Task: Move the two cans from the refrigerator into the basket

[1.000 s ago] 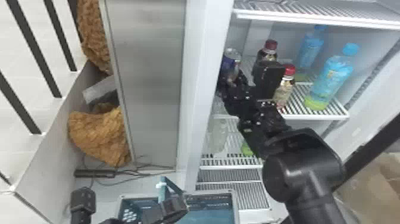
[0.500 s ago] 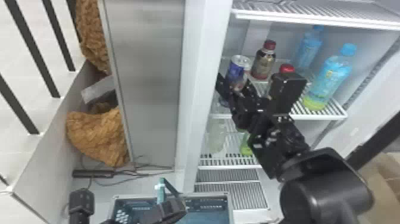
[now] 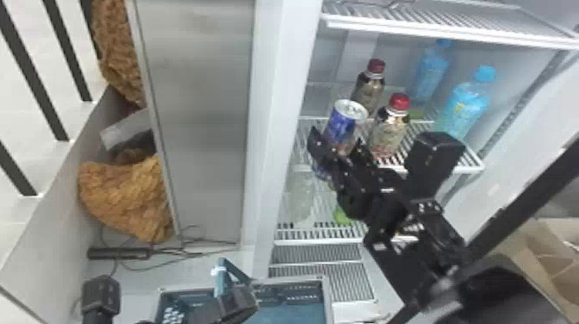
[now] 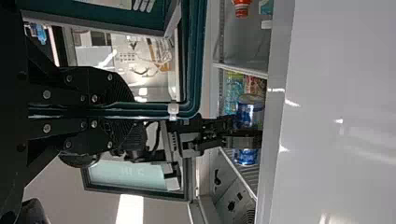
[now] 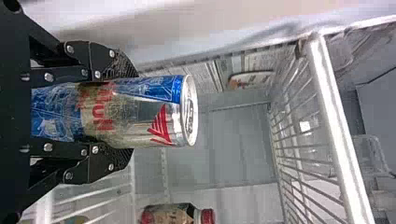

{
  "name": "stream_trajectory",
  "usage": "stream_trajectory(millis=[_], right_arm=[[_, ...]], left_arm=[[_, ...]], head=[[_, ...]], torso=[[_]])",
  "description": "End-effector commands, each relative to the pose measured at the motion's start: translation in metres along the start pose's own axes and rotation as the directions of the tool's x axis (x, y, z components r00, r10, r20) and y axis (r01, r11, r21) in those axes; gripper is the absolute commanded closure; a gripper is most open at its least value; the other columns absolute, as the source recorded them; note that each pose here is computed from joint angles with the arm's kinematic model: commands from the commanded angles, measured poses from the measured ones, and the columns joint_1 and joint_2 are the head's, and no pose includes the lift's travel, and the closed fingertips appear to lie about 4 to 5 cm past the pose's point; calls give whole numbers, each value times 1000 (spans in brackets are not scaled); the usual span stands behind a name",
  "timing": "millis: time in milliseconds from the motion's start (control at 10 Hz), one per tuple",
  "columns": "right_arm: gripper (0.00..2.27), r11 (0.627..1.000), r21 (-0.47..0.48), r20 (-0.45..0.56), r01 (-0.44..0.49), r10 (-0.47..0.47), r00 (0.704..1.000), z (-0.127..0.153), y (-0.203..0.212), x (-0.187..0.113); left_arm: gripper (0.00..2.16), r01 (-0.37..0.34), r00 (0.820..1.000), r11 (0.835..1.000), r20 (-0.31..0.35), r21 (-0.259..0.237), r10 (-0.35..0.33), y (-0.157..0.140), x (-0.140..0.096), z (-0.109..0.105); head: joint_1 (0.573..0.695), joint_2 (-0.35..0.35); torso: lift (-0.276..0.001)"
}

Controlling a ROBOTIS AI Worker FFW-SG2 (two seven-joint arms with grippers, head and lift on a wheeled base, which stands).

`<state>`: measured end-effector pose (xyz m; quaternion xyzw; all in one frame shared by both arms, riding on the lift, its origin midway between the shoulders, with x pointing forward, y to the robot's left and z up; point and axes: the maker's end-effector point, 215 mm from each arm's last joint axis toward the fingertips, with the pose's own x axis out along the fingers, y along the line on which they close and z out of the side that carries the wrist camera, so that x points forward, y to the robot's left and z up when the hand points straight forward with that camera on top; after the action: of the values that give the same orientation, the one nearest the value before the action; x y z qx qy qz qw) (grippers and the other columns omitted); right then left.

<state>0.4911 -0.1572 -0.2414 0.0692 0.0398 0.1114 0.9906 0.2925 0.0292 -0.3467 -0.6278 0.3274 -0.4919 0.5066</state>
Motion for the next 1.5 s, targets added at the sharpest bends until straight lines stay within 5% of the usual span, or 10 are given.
stream_trajectory(millis=[0,700,1100,1400], right_arm=[[1273,999,25,-26,-23,23,999,-6,13,-21],[1273,987,90,-254,-130,149,956,-66,46,-106],[1273,966,155,-349,-206,248,904,-85,74,-147],[1273,959,196,-476,-205,276,835,-124,73,-181]], left_arm=[[1191,0,1000,1000,1,-3,0,0,0,-1],[1191,3,1000,1000,9,3,-3,-1,0,2],[1191,5,1000,1000,13,4,-5,-1,0,4],[1191,4,1000,1000,17,6,-4,-1,-1,5]], head=[[695,-186],[695,-157],[695,-151],[695,-150]], torso=[[-31],[-31],[-31],[-31]])
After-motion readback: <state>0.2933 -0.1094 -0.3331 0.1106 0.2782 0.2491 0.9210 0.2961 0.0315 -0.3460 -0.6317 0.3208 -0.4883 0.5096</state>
